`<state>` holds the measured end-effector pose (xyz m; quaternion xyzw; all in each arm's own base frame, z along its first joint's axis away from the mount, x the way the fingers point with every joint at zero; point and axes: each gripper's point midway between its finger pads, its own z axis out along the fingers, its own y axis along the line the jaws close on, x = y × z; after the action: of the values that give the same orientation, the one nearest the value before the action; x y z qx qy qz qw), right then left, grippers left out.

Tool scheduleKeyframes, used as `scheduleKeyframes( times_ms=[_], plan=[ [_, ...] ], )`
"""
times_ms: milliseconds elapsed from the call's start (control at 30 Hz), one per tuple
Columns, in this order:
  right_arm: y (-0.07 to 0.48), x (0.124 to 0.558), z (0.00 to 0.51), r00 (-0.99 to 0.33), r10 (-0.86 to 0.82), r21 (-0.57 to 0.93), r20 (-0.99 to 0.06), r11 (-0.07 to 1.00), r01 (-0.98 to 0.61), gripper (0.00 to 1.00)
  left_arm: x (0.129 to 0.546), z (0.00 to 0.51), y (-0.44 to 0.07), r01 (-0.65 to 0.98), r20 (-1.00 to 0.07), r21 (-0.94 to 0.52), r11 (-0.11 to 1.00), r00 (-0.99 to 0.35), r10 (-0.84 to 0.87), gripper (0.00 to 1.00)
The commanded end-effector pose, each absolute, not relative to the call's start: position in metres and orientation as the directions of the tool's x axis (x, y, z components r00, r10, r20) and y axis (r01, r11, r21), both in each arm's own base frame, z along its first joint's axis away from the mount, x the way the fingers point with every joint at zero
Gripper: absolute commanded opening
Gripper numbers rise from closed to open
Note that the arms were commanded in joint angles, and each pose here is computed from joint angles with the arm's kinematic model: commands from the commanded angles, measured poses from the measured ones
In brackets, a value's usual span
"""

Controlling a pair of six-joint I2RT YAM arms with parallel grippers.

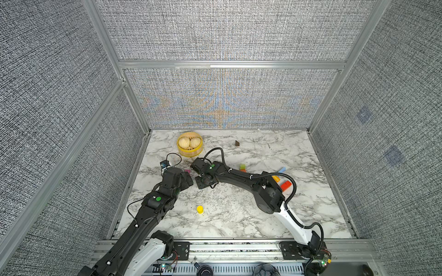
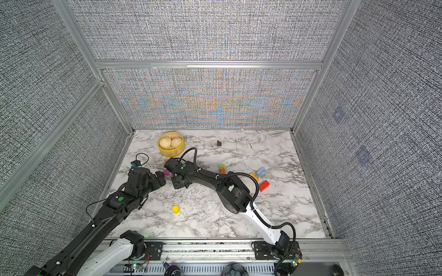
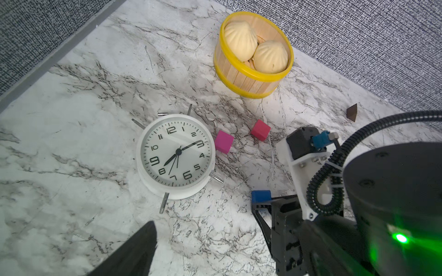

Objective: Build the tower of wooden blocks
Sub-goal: 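Grasp the blue block with the right gripper and lift it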

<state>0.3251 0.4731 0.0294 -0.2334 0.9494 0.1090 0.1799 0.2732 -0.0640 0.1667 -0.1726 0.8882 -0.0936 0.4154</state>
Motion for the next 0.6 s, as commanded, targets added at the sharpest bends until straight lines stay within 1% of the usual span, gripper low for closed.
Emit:
scheduleKeyframes(
  times_ms=[0,233,400,500,567],
  plan=[
    [0.468,0.323,0.032,-0.818,-0.427,0.095,-0.384,0.863,-0.496,0.29,0.276,0.172,-0.067,-0.214,-0.705,-0.336,0.917,-0.588,-0.395,0.95],
    [0.461,0.323,0.040,-0.808,-0.433,0.097,-0.400,0.856,-0.507,0.24,0.275,0.181,-0.070,-0.207,-0.678,-0.401,0.892,-0.588,-0.441,0.94],
    [0.453,0.324,0.052,-0.794,-0.429,0.160,-0.432,0.830,-0.535,0.24,0.275,0.196,-0.073,-0.187,-0.662,-0.448,0.874,-0.588,-0.465,0.89],
    [0.443,0.324,0.066,-0.779,-0.419,0.193,-0.466,0.811,-0.552,0.24,0.276,0.203,-0.078,-0.165,-0.647,-0.467,0.869,-0.605,-0.463,0.89],
    [0.436,0.324,0.077,-0.765,-0.410,0.212,-0.496,0.798,-0.564,0.24,0.278,0.206,-0.081,-0.153,-0.636,-0.479,0.864,-0.618,-0.462,0.86]
  ],
)
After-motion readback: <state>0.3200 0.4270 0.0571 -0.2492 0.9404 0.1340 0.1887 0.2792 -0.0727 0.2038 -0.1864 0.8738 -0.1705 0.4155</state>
